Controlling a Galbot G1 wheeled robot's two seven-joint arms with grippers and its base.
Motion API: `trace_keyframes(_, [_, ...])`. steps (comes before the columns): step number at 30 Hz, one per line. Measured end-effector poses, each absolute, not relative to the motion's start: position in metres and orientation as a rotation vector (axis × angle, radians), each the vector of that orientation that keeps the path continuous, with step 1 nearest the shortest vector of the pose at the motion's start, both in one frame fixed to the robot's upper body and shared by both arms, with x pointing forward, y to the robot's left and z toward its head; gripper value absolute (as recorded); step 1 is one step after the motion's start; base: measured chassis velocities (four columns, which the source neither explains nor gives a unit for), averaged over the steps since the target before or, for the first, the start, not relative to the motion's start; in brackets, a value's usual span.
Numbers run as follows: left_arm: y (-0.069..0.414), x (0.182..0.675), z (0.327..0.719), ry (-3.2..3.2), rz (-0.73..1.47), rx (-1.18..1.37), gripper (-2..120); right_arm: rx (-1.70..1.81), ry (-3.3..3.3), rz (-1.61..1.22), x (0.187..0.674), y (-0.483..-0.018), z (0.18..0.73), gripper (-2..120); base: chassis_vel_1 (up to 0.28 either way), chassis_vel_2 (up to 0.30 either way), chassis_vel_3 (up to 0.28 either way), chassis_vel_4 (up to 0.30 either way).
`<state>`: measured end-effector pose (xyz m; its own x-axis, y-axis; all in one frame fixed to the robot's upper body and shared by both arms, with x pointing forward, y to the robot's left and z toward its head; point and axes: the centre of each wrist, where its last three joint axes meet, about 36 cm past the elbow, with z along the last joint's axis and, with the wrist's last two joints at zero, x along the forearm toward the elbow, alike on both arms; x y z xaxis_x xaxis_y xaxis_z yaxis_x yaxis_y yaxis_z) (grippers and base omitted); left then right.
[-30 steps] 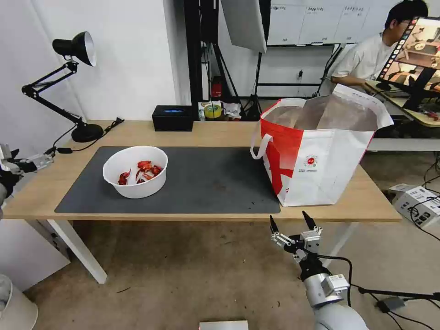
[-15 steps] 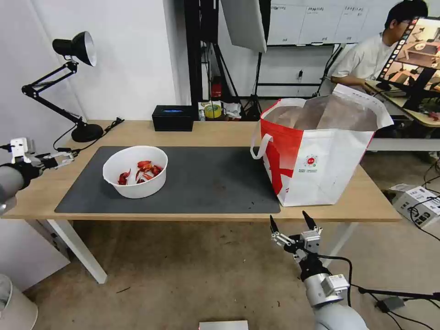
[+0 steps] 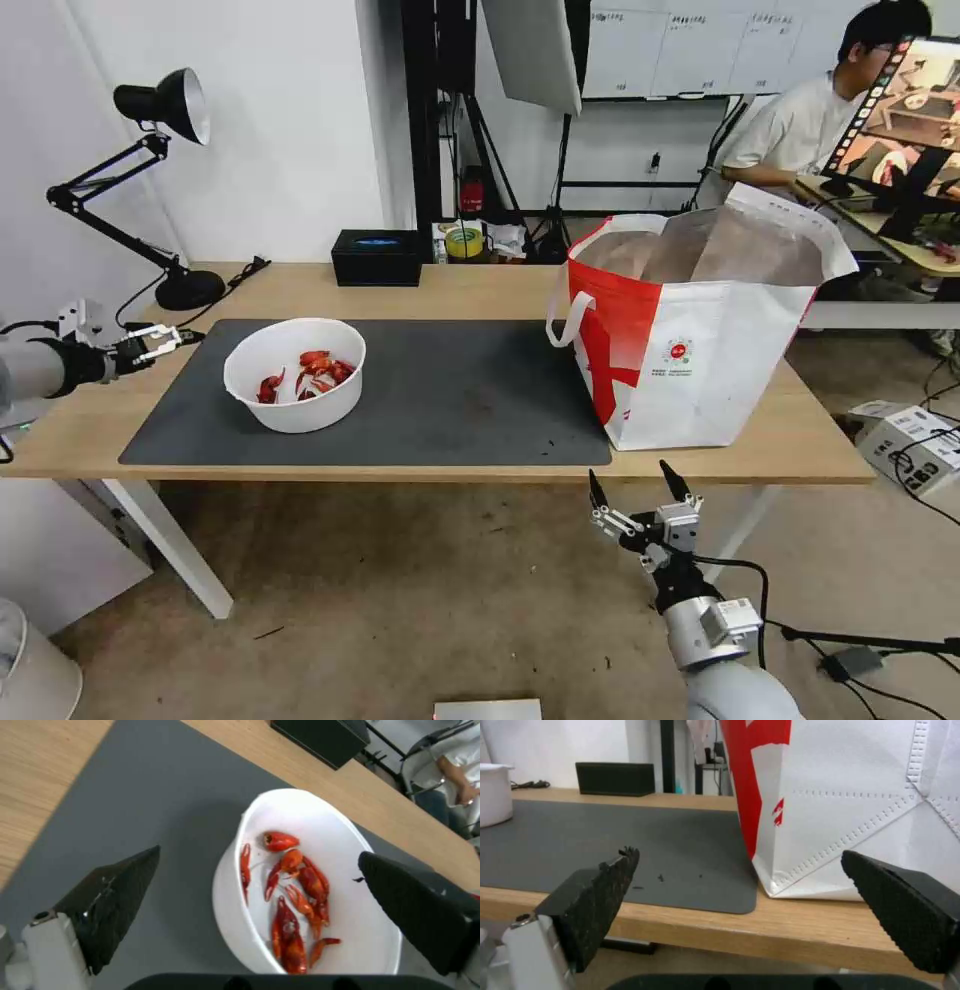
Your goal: Pick up the trash from the table and place it into the takeout bag.
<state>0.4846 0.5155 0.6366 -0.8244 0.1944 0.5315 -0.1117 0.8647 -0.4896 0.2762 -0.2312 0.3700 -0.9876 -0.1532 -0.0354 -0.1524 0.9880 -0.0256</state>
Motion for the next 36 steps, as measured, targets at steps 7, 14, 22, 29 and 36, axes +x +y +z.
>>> trace_keyframes(7, [0.514,0.490,0.622,-2.421,0.722,-0.054,100,-0.238,3.095,-0.035,0.276,-0.231,0.370,100,0.000,0.000,0.000,0.000])
trace_keyframes(14, [0.512,0.494,0.610,-2.405,0.755,-0.087,100,-0.238,3.095,-0.035,0.276,-0.231,0.370,100,0.000,0.000,0.000,0.000])
trace_keyframes(22, [0.500,0.504,0.604,-2.406,0.738,-0.124,100,-0.238,3.095,-0.035,0.276,-0.231,0.370,100,0.000,0.000,0.000,0.000])
trace_keyframes(29, [0.495,0.514,0.597,-2.402,0.697,-0.116,100,-0.238,3.095,-0.035,0.276,-0.231,0.370,100,0.000,0.000,0.000,0.000])
trace_keyframes(36, [0.488,0.524,0.593,-2.398,0.651,-0.113,100,-0.238,3.095,-0.035,0.276,-0.231,0.370,100,0.000,0.000,0.000,0.000])
